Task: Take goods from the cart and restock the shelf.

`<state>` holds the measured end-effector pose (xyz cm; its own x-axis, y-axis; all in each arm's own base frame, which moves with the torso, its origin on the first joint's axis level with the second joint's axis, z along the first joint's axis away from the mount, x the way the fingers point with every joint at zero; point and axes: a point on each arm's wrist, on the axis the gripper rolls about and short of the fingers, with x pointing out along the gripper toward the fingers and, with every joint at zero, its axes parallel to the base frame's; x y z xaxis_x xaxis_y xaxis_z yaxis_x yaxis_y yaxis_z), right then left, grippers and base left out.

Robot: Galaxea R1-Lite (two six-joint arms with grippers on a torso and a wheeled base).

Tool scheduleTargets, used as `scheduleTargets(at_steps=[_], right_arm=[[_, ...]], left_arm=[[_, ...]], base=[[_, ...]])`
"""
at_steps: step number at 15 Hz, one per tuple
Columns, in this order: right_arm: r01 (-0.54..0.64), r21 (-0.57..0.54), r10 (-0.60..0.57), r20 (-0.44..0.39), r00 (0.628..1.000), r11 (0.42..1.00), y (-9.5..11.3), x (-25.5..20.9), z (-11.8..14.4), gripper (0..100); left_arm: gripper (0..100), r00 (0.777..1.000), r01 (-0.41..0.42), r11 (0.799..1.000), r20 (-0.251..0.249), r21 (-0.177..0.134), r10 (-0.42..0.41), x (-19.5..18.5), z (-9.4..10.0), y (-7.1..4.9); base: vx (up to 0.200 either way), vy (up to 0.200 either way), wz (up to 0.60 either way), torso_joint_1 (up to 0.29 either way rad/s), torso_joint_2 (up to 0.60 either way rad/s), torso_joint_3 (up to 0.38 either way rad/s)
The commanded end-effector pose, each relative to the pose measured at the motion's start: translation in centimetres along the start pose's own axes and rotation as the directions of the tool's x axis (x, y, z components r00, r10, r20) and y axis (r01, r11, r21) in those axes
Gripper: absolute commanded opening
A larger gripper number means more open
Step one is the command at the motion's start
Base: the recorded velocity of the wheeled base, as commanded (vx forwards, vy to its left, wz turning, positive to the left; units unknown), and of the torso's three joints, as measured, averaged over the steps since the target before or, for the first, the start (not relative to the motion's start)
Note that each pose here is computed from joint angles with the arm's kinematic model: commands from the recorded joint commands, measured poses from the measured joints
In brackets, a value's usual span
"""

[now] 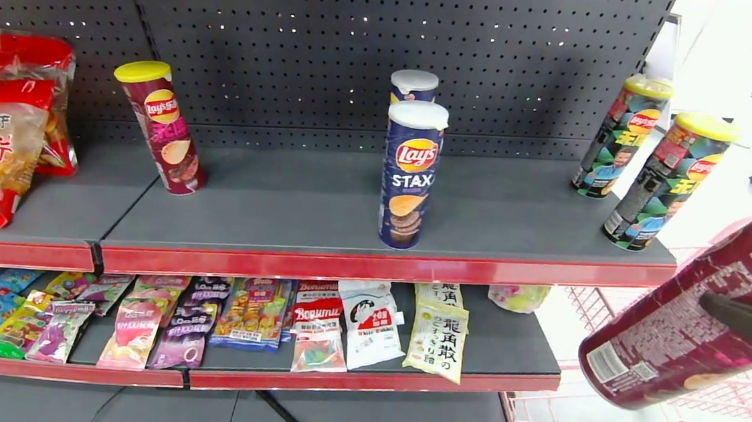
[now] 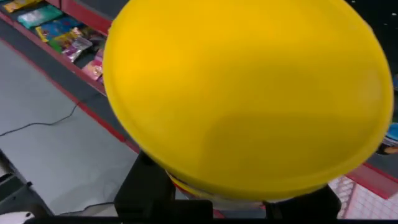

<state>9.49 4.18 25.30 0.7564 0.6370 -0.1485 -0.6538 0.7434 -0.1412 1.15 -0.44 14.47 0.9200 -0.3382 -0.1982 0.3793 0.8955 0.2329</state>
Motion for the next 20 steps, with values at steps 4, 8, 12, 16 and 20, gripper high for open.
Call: scheduleTargets(at_steps=[4,8,12,16,20], right_arm=[[-0.067,-0.002,0.067,0.003,0.998,0.998,0.45,0.17,-0.05,0],[-0.068,0.0,0.068,-0.001,0.998,0.998,0.48,0.16,-0.18,0],[-0.093,-0.001,0.092,-0.01,0.996,0.996,0.79,0.19,-0.62,0],[-0.128,-0.006,0.128,-0.01,0.992,0.992,1.13,0.38,-0.59,0],[-0.129,-0.004,0.129,-0.016,0.992,0.992,1.14,0.48,-0.7,0]], left_arm=[[100,1.0,-0.01,1.0,0.001,0.001,0.01,-0.03,0.08,0.04],[100,1.0,-0.017,1.0,0.001,0.007,0.017,-0.05,0.08,0.06],[100,1.0,-0.016,1.0,-0.002,0.021,0.016,-0.02,0.04,0.05],[100,1.0,-0.015,1.0,-0.007,0.022,0.015,0.02,-0.08,0.02],[100,1.0,-0.015,1.0,-0.004,0.022,0.016,0.0,0.0,0.04]], base=[[0.0,0.2,0.0,0.005,0.0,-0.001],[0.0,0.2,0.0,0.001,0.0,0.005],[0.0,0.2,0.0,0.001,0.0,0.002],[0.0,0.2,0.0,0.004,0.0,0.004],[0.0,0.2,0.0,0.002,0.0,-0.001]])
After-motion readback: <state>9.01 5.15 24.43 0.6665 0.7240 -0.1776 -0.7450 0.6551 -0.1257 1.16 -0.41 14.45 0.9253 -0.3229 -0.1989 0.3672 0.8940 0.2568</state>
